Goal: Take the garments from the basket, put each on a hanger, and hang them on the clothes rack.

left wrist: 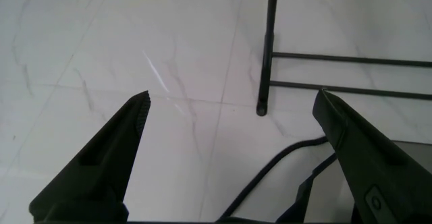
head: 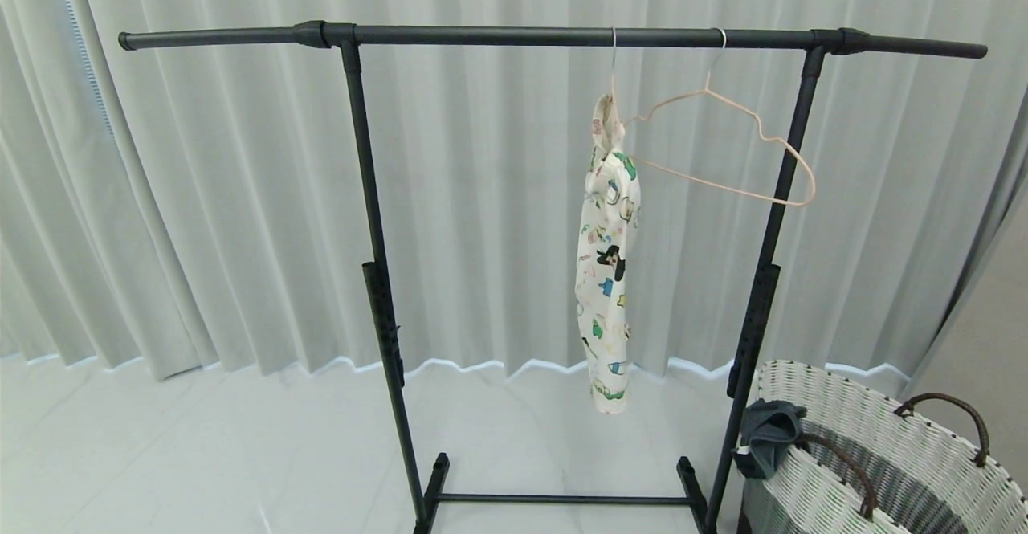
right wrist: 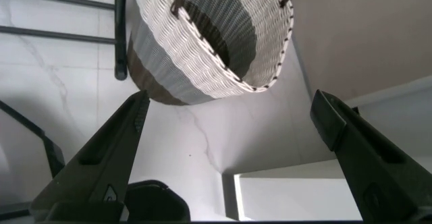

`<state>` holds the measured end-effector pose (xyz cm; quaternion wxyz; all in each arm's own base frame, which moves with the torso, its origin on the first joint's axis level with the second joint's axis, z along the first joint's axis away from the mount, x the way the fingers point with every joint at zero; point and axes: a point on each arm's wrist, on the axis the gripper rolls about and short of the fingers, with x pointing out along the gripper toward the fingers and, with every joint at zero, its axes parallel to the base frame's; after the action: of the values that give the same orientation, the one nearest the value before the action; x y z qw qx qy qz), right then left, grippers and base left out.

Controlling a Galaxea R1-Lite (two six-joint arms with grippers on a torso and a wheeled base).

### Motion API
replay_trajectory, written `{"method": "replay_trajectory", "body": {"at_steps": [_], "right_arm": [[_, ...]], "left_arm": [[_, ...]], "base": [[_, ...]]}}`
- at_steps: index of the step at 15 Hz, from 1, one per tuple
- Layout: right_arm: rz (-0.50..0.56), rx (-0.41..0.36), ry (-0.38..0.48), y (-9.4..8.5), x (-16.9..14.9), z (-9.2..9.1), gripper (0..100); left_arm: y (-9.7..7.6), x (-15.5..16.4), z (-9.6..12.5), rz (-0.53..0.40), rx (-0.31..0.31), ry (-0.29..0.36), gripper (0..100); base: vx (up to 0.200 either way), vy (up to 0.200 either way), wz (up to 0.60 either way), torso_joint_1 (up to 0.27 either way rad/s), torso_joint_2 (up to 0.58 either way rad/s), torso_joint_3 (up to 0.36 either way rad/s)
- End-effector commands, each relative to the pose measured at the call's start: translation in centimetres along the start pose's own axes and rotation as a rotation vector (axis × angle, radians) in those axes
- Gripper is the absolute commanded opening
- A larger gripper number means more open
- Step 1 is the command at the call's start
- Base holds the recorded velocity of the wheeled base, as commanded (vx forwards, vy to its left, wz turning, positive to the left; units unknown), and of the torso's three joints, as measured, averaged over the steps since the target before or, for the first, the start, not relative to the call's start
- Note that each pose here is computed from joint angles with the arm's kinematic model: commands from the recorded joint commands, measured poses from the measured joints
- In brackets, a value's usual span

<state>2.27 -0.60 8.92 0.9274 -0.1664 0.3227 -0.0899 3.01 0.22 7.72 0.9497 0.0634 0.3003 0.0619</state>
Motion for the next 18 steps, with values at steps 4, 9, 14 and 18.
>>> {"method": "replay_trajectory", "body": {"at_steps": [4, 9, 14, 18], "right_arm": [[0.002, -0.002, 0.004, 0.01, 0.03, 0.02, 100], [0.003, -0.002, 0.005, 0.02, 0.05, -0.02, 100], [0.026, -0.013, -0.007, 0.08, 0.02, -0.01, 100], [0.054, -0.035, -0.02, 0.17, 0.02, 0.03, 100]], "left_arm": [[0.01, -0.01, 0.0, 0.001, -0.001, -0.002, 100], [0.01, -0.03, 0.0, 0.001, -0.002, -0.004, 100], [0.12, -0.06, -0.03, 0.029, -0.023, -0.004, 100], [0.12, -0.06, -0.03, 0.029, -0.023, -0.004, 100]], "base": [[0.0, -0.1, 0.0, -0.127, 0.28, 0.127], [0.0, -0.2, 0.0, -0.01, 0.04, 0.041], [0.16, -0.04, 0.0, 0.001, 0.0, 0.008], [0.2, 0.0, 0.0, 0.002, 0.0, 0.006]]}}
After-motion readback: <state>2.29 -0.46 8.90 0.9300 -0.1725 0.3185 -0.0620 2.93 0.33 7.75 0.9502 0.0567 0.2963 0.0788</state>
